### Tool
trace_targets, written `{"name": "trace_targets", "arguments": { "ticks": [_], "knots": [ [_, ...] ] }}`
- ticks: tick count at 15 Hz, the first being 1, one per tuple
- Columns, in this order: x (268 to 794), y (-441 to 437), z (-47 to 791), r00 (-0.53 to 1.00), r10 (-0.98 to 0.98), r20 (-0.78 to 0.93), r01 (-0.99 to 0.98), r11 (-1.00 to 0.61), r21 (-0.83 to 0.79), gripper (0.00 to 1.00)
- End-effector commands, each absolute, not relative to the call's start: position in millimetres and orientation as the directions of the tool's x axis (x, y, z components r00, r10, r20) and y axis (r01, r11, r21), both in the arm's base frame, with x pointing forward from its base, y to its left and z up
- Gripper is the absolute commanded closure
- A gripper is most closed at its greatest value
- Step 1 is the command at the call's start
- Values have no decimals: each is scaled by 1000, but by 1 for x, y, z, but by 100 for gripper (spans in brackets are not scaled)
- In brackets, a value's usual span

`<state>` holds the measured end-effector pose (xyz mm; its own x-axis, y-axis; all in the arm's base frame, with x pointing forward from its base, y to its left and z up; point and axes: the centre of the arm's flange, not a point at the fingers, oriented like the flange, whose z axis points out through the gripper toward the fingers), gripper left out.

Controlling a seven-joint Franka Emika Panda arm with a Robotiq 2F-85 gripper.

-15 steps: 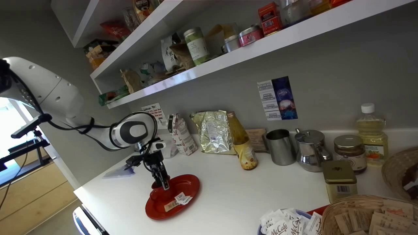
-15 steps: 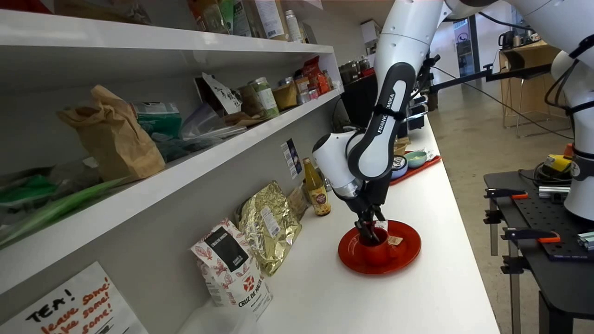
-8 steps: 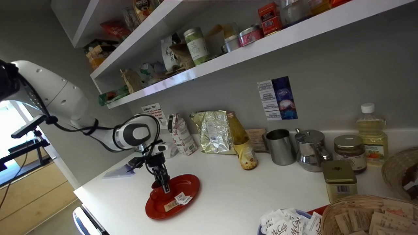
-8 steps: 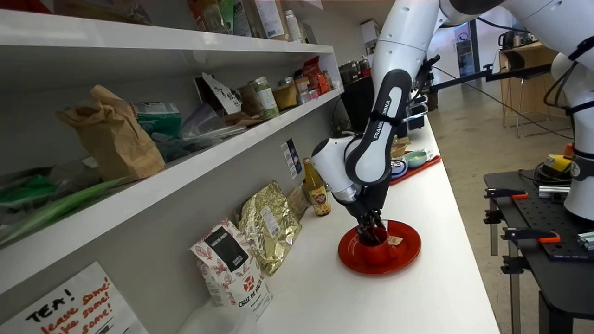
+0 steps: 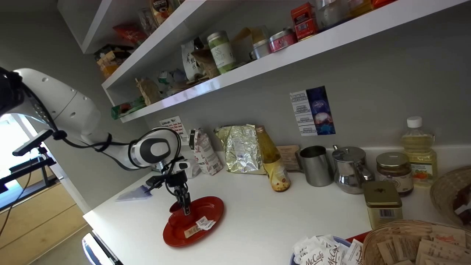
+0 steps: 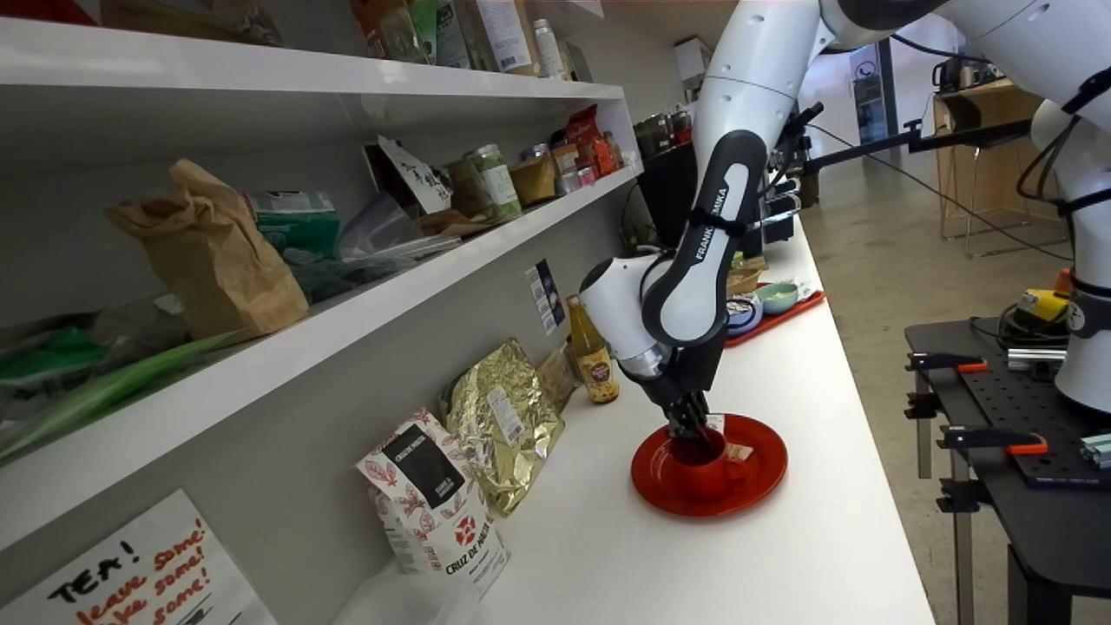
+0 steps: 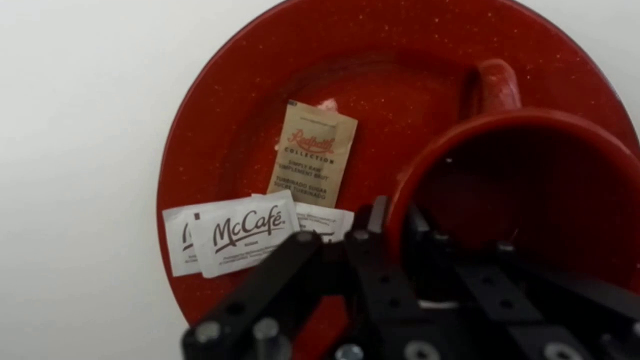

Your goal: Remove the orange cup from the orange plate and put it on the counter

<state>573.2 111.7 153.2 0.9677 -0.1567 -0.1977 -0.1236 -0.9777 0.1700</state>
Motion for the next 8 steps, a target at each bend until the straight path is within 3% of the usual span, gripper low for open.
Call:
{"name": "trace_targets", "arguments": {
  "ticks": [1, 8],
  "knots": [
    [578, 114, 160, 972, -147, -186, -118, -980, 159, 99],
    [583, 121, 216, 985, -132, -109, -116, -983, 143, 98]
  ]
}}
